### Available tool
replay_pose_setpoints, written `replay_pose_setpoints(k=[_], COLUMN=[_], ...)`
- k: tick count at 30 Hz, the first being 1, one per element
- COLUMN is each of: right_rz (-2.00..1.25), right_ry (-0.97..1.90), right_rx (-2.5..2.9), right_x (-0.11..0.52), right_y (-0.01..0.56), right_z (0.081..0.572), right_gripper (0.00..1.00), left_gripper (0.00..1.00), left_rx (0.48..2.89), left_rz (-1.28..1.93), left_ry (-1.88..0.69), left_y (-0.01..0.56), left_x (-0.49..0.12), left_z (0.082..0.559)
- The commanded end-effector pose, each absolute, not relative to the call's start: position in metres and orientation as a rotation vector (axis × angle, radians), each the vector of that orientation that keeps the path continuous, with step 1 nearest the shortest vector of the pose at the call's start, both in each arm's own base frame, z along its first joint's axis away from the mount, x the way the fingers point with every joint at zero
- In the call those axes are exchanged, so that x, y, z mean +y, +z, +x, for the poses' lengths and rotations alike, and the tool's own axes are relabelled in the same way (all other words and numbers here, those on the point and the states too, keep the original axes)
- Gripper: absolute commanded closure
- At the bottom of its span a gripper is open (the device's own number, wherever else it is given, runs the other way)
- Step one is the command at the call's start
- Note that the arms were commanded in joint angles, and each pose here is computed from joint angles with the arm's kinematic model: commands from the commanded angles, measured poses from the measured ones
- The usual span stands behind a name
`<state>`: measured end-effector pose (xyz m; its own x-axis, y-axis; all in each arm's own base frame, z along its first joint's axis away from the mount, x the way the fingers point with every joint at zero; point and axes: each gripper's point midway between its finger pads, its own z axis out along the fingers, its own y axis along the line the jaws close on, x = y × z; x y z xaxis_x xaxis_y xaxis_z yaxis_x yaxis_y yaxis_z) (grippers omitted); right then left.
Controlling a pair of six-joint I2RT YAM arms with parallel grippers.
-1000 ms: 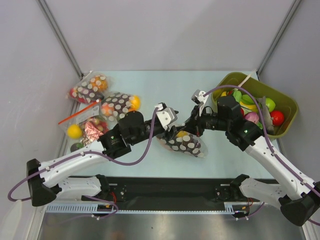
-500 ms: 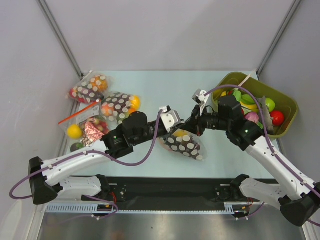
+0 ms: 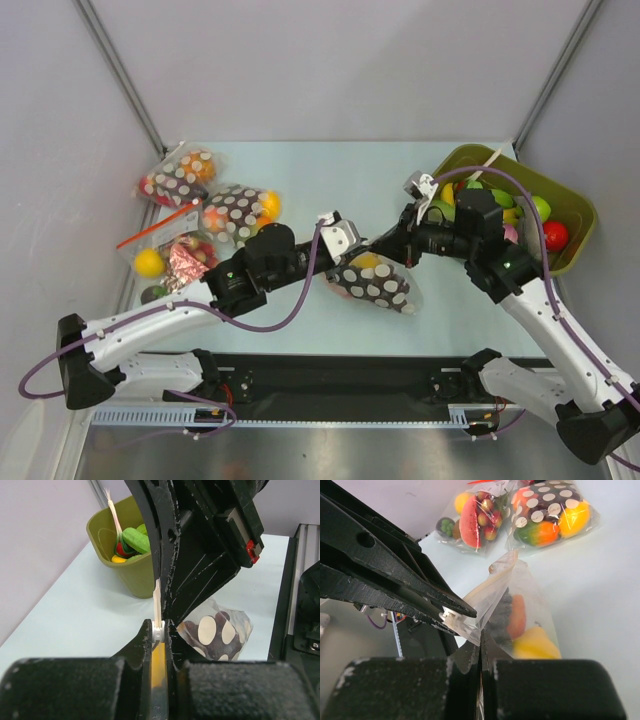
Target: Open the zip-top bag and remove the fake food
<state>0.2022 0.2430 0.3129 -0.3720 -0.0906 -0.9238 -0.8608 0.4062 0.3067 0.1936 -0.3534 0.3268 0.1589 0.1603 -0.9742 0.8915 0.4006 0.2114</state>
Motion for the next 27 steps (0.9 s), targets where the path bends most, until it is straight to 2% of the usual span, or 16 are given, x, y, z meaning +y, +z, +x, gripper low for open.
replay_pose_setpoints(k=[1,14,27], right_rz=[-0.778,-0.621,-0.56], right_ry=[1.047,0.952,0.966], right_rx=[1.61,1.7,1.731], right_x=[0.235,0.201,0.208], right_y=[0.357,0.334,0.315], right_z=[0.208,0.248,0.294], right_gripper=[1.0,1.0,1.0], left_gripper=[0.97,1.0,1.0], left_rx=[1.314,1.468,1.612], left_rz=[1.005,0.944,0.849], left_ry=[-0.656,-0.573,-0.509], left_y=[0.343,0.319,0.286], left_x=[-0.338,-0.305,-0.266], left_z=[0.197,0.2,0.196])
